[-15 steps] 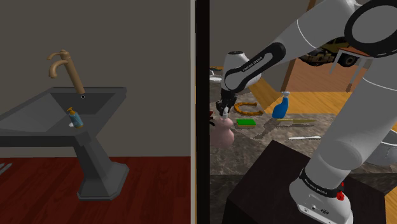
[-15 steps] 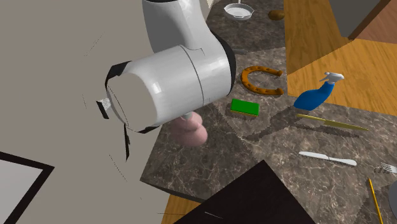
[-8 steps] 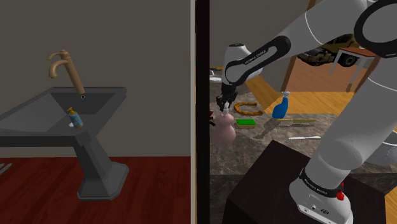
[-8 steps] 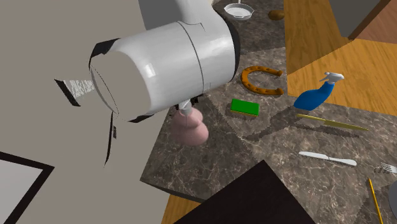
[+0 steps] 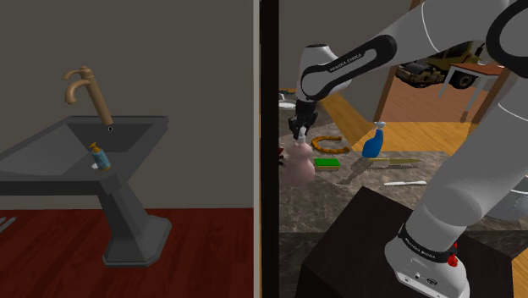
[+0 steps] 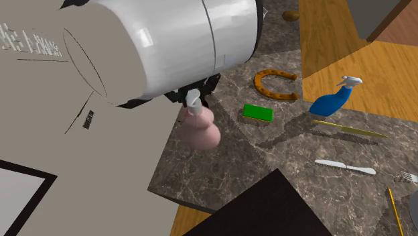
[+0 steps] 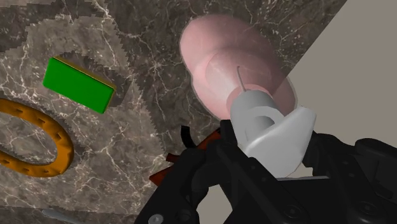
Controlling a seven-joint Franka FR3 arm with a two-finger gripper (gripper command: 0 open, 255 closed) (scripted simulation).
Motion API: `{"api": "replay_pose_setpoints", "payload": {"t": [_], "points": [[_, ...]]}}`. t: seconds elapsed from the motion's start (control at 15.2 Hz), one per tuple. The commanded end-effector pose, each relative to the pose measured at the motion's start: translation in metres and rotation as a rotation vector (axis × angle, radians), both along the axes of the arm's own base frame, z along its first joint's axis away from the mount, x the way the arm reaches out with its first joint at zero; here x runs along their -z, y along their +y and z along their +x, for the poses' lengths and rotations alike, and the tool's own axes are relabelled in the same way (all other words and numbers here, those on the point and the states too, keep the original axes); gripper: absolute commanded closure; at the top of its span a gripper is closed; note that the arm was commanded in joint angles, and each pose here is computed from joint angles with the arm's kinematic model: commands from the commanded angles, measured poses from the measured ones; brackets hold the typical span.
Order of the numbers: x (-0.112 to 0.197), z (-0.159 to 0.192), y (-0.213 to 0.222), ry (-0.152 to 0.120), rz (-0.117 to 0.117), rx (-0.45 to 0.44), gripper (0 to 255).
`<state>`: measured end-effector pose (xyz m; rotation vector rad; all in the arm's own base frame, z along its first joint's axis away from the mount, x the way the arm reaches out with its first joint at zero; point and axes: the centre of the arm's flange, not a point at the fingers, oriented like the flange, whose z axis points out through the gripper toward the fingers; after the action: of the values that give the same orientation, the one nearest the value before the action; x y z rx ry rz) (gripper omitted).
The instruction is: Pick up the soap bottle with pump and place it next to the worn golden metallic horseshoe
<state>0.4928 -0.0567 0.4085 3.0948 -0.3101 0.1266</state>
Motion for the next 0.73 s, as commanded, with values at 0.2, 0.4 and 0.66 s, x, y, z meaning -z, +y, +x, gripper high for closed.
{"api": "replay_pose_setpoints", "payload": {"t": [0.2, 0.4, 0.66], "points": [[-0.026, -0.001, 0.001, -0.001, 0.0, 0.0, 255], [-0.042, -0.001, 0.001, -0.001, 0.0, 0.0, 255], [-0.063, -0.001, 0.001, -0.001, 0.0, 0.0, 255]]}}
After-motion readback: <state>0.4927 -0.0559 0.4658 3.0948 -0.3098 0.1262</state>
